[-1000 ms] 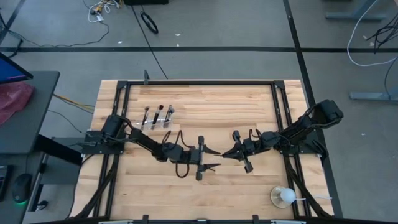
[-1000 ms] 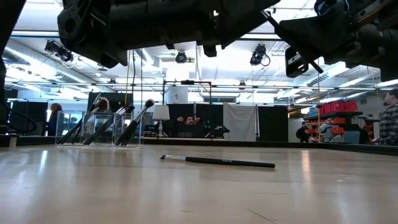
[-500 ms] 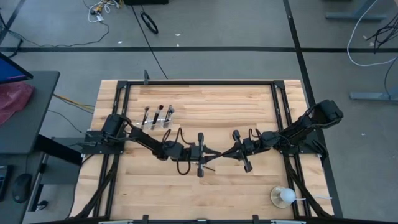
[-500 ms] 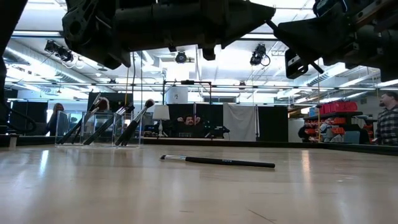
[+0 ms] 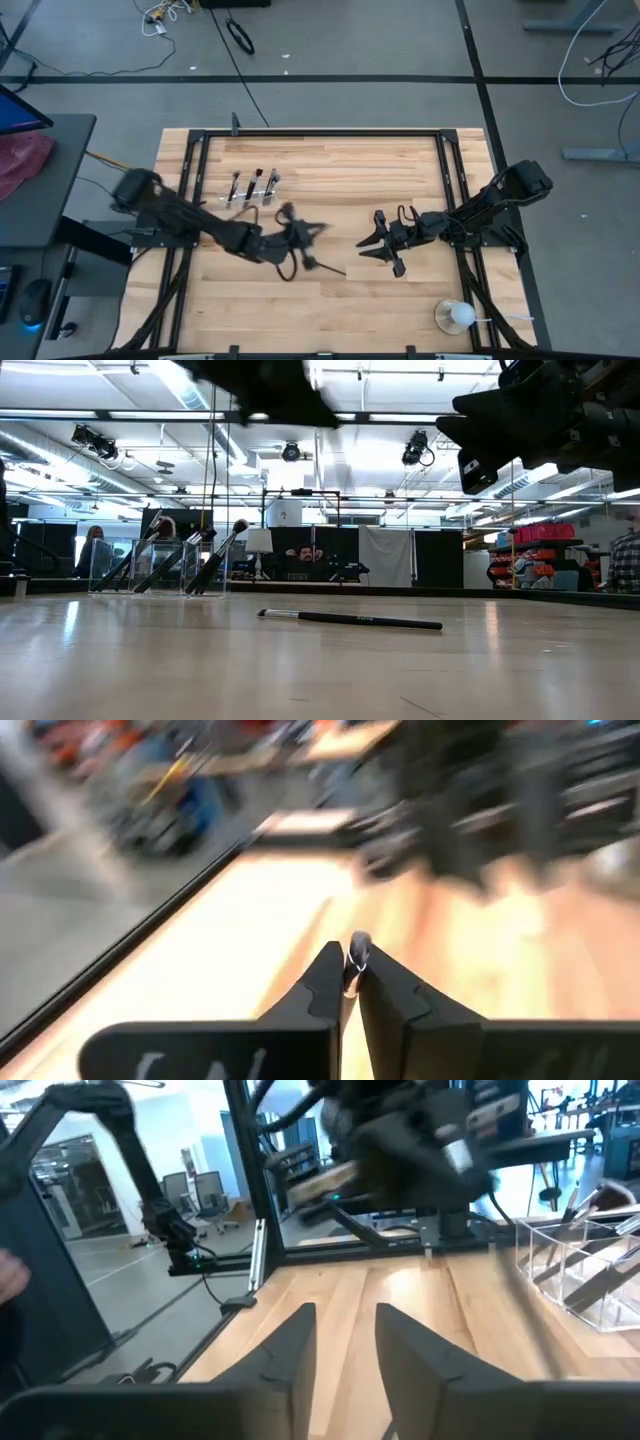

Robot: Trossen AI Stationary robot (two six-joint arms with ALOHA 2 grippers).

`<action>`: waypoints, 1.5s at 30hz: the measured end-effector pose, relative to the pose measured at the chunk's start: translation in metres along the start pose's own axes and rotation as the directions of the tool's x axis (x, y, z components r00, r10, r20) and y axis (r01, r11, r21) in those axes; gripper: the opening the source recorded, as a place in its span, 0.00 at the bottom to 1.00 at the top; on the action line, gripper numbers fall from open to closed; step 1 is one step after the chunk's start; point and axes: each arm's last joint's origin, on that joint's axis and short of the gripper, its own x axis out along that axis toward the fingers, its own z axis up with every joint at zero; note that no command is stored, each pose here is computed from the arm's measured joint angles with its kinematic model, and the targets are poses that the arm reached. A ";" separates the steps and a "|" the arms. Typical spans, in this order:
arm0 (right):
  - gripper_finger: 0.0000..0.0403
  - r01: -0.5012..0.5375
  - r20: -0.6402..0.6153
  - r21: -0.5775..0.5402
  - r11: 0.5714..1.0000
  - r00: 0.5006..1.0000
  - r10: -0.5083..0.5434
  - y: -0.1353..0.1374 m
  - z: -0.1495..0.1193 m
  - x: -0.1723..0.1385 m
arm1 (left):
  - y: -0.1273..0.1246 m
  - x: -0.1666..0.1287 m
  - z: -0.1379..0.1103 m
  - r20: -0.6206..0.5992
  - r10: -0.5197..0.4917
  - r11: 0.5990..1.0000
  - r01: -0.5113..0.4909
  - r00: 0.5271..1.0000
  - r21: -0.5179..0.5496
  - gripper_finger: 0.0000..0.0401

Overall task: Put items in baskets/containers
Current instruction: Put the eyeshadow brush into the transparent organizer

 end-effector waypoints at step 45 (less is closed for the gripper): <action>0.31 0.011 -0.052 0.001 1.000 0.999 -0.011 -0.001 -0.005 0.000 | 0.147 -0.020 -0.026 -0.614 0.391 0.857 -0.515 0.685 -0.028 0.42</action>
